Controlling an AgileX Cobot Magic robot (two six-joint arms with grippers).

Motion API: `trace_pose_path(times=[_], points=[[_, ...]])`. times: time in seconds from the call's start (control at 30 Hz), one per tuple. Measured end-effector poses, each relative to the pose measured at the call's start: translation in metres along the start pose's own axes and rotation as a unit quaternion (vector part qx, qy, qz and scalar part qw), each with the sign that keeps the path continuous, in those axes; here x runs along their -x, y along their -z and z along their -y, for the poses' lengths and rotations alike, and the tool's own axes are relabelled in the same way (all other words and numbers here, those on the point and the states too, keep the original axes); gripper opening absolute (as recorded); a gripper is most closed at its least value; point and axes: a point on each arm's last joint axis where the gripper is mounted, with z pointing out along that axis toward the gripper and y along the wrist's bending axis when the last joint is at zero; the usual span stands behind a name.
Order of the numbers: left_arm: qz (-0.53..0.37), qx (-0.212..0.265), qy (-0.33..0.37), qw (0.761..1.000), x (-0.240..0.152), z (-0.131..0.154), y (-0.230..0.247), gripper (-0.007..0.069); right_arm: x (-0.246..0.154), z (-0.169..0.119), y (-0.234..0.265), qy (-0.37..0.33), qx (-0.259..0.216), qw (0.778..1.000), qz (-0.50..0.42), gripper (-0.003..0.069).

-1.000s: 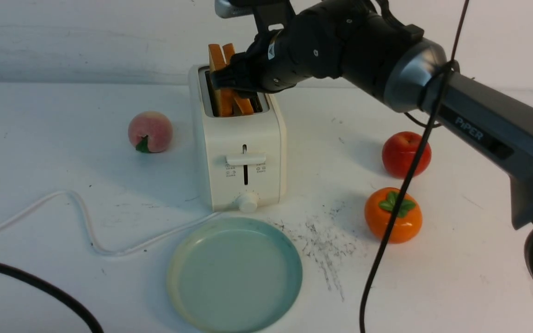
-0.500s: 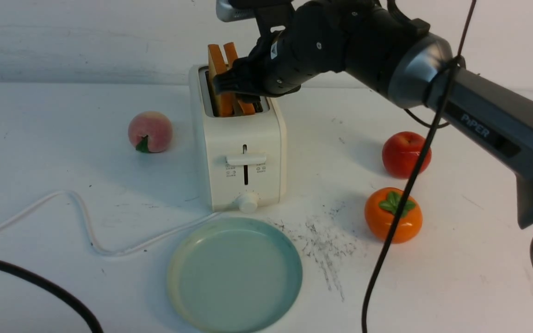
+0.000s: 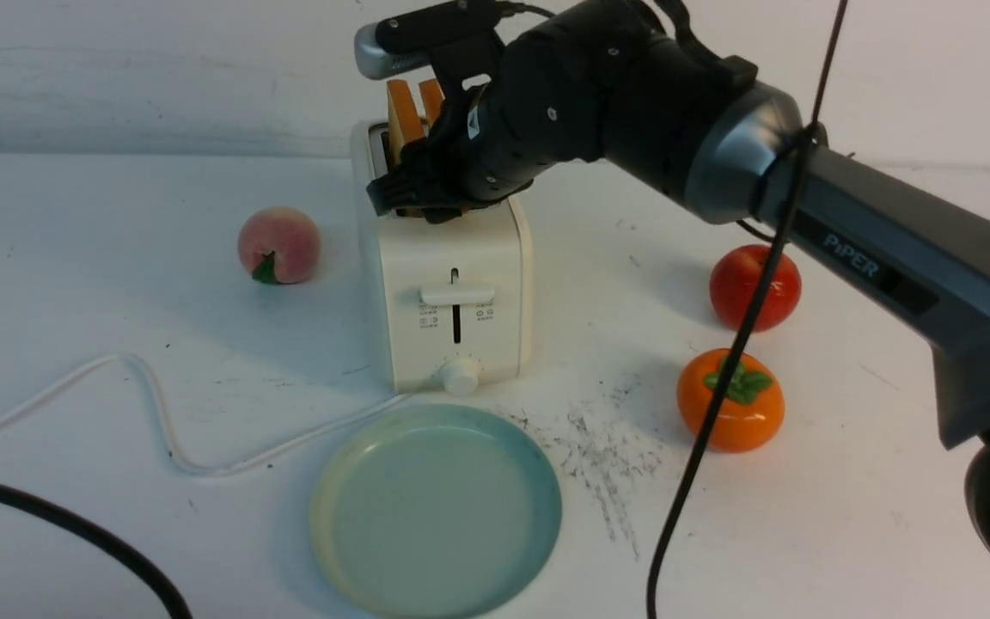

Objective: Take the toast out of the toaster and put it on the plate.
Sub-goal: Use the right arm to take out a slice of bread

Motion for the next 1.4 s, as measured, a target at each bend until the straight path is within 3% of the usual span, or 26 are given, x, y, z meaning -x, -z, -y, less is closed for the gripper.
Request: trace_pose_path(times=[0.63,1.17,1.27,1.4], points=[[0.000,0.001,-0.001,1.000,0.000,0.000,0.000,0.0091,0.003,0.008,-0.002,0.043,-0.045,0.998,0.019,0.0345],[0.000,0.001,-0.001,1.000,0.000,0.000,0.000,0.0102,0.009,0.015,-0.006,-0.001,-0.085,0.994,0.067,0.0351],[0.000,0.001,-0.001,1.000,0.000,0.000,0.000,0.0105,0.008,0.015,-0.010,-0.007,-0.089,0.993,0.071,0.0385],[0.000,0.001,-0.001,1.000,0.000,0.000,0.000,0.0110,0.008,0.016,-0.011,-0.010,-0.097,0.992,0.075,0.0497]])
